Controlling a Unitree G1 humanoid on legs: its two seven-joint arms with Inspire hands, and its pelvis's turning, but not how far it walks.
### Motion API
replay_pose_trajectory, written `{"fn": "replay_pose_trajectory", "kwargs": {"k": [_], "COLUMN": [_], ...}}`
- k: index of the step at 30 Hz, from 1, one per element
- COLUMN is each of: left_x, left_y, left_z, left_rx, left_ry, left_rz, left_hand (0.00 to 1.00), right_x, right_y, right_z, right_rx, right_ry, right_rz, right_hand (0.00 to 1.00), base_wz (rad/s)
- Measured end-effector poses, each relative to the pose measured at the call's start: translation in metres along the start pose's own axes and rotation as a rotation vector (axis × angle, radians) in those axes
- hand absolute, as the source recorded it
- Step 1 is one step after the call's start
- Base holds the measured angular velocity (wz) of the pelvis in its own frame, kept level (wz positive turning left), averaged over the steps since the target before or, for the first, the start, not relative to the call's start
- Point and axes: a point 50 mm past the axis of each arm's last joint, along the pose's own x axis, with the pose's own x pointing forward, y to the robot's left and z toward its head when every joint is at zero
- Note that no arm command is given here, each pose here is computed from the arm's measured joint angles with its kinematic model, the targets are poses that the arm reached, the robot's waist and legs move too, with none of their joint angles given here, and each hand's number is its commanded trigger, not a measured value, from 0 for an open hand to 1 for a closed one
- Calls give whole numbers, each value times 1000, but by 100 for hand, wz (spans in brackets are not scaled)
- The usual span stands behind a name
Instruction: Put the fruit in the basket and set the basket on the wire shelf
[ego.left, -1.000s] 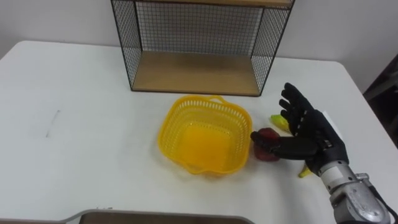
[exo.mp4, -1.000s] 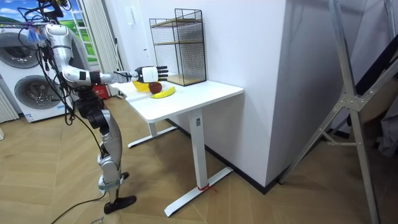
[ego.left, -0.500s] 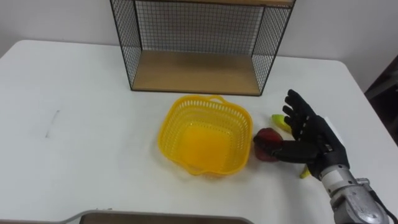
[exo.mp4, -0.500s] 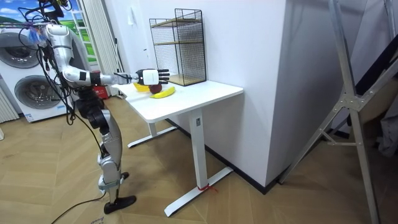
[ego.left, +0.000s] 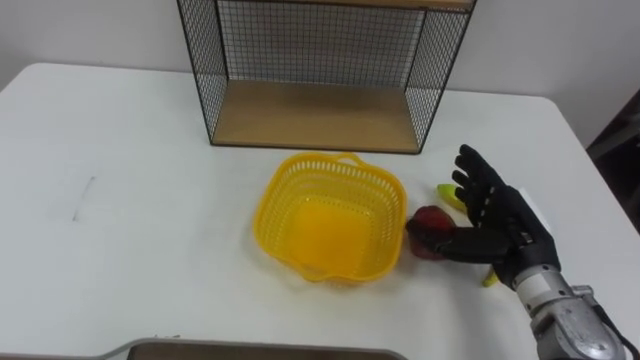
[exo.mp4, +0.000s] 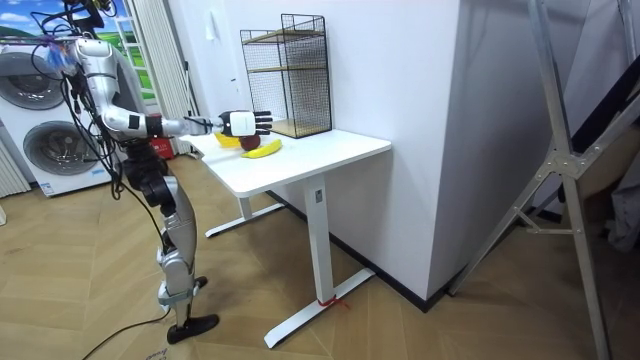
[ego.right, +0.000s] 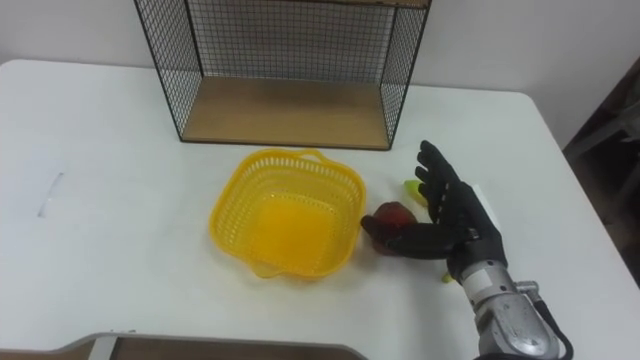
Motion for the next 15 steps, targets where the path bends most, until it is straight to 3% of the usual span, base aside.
{"fn": "replay_pose_trajectory", "kwargs": {"k": [15], "left_x": [1], "left_y": [2], "left_z": [5], "left_rx": [1], "left_ry": [-16], "left_rz": [3], "left_hand": [0], "right_x": [2], "right_y": [0], "right_z": [0], "right_rx": [-115], "right_ry": [15], "right_rz": [1], "right_hand": [0], "base_wz": [-1]}}
